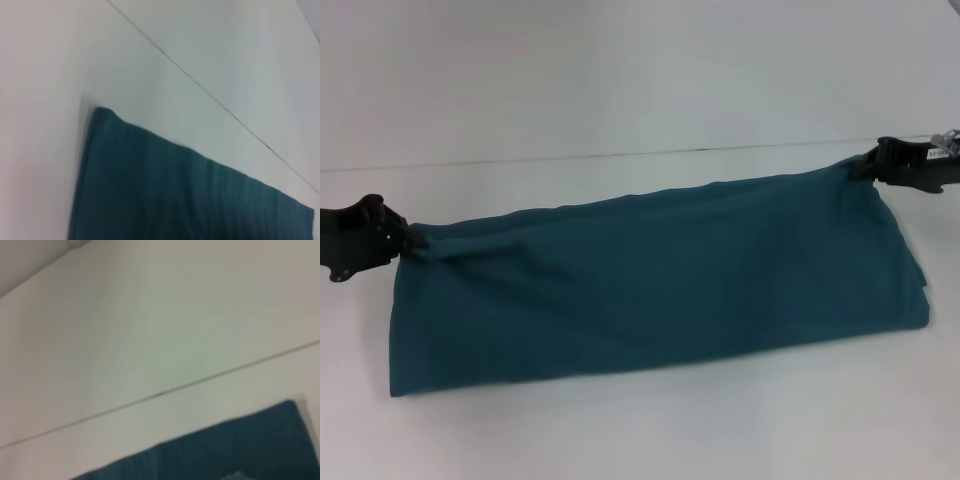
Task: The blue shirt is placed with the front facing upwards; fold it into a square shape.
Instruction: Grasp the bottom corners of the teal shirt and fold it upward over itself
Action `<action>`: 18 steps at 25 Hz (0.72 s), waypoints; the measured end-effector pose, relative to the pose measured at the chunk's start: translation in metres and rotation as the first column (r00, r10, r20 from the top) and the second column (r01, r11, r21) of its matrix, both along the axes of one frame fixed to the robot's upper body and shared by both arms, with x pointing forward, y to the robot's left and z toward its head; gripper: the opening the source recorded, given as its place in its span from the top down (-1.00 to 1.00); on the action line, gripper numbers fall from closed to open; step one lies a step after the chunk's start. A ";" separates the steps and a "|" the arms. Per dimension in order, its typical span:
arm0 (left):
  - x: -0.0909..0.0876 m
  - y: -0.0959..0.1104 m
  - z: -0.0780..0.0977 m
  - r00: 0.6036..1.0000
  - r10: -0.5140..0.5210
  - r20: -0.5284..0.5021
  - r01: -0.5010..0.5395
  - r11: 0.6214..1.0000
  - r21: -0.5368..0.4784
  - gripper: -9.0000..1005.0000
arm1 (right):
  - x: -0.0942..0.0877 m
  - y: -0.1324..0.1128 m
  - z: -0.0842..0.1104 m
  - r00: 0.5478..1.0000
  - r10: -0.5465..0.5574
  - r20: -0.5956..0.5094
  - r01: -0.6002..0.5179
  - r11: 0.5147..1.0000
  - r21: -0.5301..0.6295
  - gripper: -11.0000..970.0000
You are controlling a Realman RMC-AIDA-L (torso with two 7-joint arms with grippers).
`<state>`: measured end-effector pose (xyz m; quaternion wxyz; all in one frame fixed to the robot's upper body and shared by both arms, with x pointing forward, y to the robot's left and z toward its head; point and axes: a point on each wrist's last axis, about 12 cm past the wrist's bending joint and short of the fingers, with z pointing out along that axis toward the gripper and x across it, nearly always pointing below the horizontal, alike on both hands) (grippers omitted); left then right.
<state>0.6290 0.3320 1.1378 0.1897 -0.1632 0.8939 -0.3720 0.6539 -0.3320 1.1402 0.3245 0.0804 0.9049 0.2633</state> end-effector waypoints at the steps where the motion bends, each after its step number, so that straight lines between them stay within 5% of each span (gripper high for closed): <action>1: 0.001 0.000 0.000 1.000 0.004 0.002 -0.004 1.000 0.004 0.90 | 0.002 0.001 0.000 1.000 -0.007 0.007 0.007 1.000 -0.006 0.86; 18: 0.011 -0.001 -0.010 0.993 0.089 0.073 -0.094 0.993 0.068 0.90 | 0.022 0.029 -0.008 0.997 -0.028 0.070 0.036 0.994 -0.105 0.86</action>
